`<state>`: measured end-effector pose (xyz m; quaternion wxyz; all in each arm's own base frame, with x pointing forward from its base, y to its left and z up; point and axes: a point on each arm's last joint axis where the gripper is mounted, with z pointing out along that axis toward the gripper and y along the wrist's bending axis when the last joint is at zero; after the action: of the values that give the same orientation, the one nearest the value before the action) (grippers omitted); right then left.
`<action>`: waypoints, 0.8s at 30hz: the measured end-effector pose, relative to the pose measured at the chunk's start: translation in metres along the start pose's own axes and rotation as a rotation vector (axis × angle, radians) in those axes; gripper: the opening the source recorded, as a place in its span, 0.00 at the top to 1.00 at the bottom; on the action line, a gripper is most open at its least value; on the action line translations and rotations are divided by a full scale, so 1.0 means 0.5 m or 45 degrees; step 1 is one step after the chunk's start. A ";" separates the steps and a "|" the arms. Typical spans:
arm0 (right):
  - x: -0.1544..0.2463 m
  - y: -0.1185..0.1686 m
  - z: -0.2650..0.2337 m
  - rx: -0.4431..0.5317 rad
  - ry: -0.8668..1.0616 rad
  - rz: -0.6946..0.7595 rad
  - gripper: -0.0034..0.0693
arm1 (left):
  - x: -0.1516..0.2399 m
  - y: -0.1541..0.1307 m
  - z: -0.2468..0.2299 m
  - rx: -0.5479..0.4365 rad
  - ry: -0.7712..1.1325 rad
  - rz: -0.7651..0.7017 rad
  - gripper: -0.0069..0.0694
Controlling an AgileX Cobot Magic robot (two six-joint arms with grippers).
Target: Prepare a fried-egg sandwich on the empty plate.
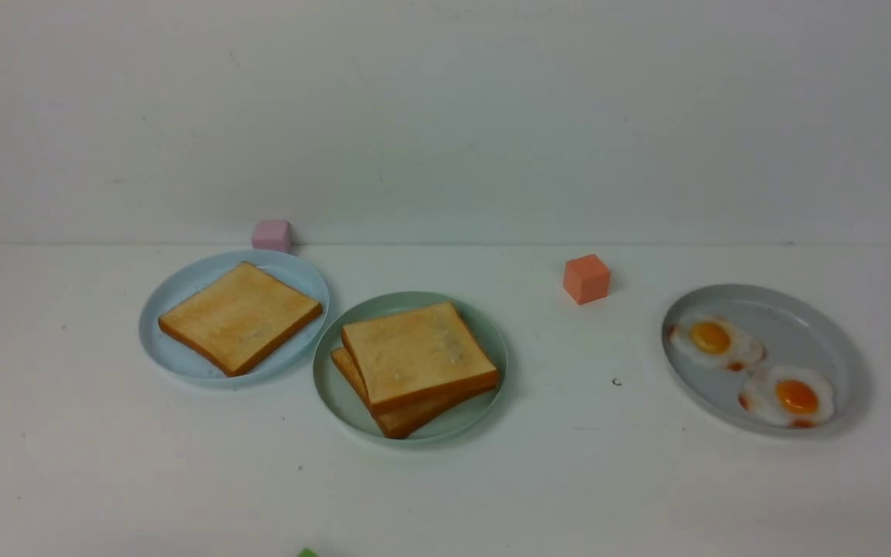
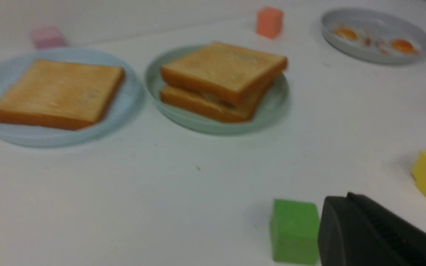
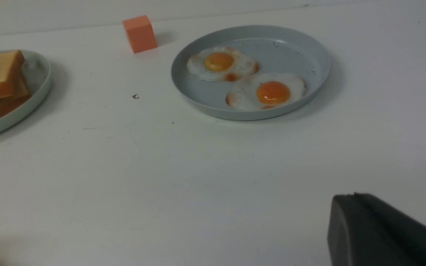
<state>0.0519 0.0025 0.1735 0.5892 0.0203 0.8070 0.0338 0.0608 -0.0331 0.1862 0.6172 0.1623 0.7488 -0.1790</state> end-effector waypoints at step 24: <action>0.000 0.000 0.000 0.000 0.000 0.001 0.90 | 0.039 0.053 -0.040 -0.639 0.076 -0.399 0.93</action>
<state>0.0520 0.0025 0.1733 0.5893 0.0206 0.8069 0.0342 0.0523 -0.0002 0.1685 0.5805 -0.1076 0.8035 -0.0766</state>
